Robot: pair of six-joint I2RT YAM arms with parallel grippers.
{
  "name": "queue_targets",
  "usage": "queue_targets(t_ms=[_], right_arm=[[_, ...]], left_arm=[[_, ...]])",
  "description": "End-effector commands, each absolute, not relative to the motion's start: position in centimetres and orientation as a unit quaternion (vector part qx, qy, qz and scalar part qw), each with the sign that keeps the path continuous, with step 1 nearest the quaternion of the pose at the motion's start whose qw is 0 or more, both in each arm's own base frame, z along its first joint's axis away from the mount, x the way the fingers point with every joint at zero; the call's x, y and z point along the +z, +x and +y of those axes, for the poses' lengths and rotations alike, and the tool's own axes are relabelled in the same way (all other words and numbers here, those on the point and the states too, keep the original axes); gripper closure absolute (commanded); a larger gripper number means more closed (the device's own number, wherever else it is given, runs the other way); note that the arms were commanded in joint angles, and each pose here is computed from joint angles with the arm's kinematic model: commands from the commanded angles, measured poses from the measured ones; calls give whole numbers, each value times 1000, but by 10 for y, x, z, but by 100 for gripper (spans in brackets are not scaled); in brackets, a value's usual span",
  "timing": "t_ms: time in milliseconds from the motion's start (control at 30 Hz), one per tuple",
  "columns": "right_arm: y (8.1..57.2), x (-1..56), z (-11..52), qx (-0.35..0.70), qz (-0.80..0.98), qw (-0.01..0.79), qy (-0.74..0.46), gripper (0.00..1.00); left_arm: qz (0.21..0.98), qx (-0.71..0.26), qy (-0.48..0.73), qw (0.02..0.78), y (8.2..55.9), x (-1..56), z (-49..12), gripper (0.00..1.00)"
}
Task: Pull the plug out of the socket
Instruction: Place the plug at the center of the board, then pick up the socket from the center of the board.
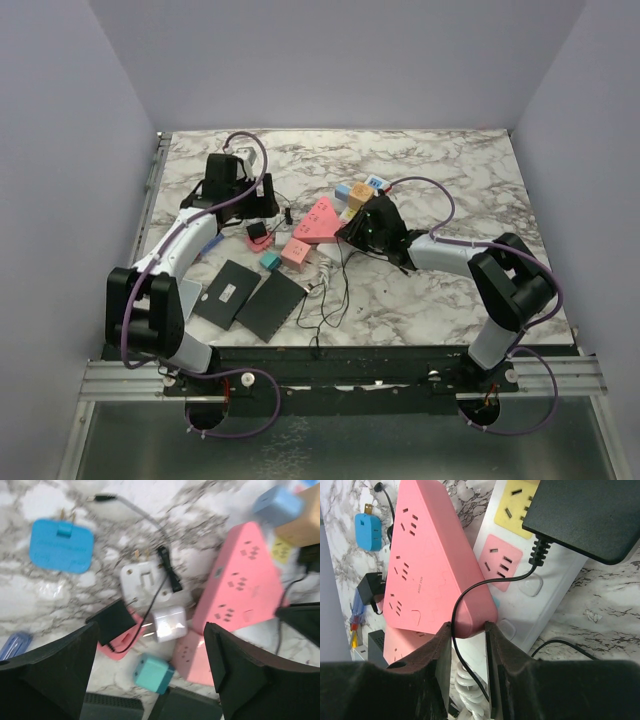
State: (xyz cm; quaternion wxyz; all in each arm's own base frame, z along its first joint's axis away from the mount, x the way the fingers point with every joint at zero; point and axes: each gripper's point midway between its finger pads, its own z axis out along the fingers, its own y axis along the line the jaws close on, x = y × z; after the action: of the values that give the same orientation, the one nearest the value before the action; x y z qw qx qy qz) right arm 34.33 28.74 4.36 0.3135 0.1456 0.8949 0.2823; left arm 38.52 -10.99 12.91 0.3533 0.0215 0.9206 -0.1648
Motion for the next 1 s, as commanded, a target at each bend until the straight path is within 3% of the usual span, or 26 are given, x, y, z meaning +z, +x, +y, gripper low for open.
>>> queue_targets(t_ms=[0, 200, 600, 967], right_arm=[[184, -88, 175, 2, 997, 47, 63, 68], [196, -76, 177, 6, 996, 74, 58, 65], [218, -42, 196, 47, 991, 119, 40, 59], [244, 11, 194, 59, 981, 182, 39, 34]], left_arm=[[868, -248, 71, 424, 391, 178, -167, 10], [874, -300, 127, 362, 389, 151, -234, 10], [906, -274, 120, 301, 398, 90, -244, 10], [911, -276, 130, 278, 383, 77, -252, 14]])
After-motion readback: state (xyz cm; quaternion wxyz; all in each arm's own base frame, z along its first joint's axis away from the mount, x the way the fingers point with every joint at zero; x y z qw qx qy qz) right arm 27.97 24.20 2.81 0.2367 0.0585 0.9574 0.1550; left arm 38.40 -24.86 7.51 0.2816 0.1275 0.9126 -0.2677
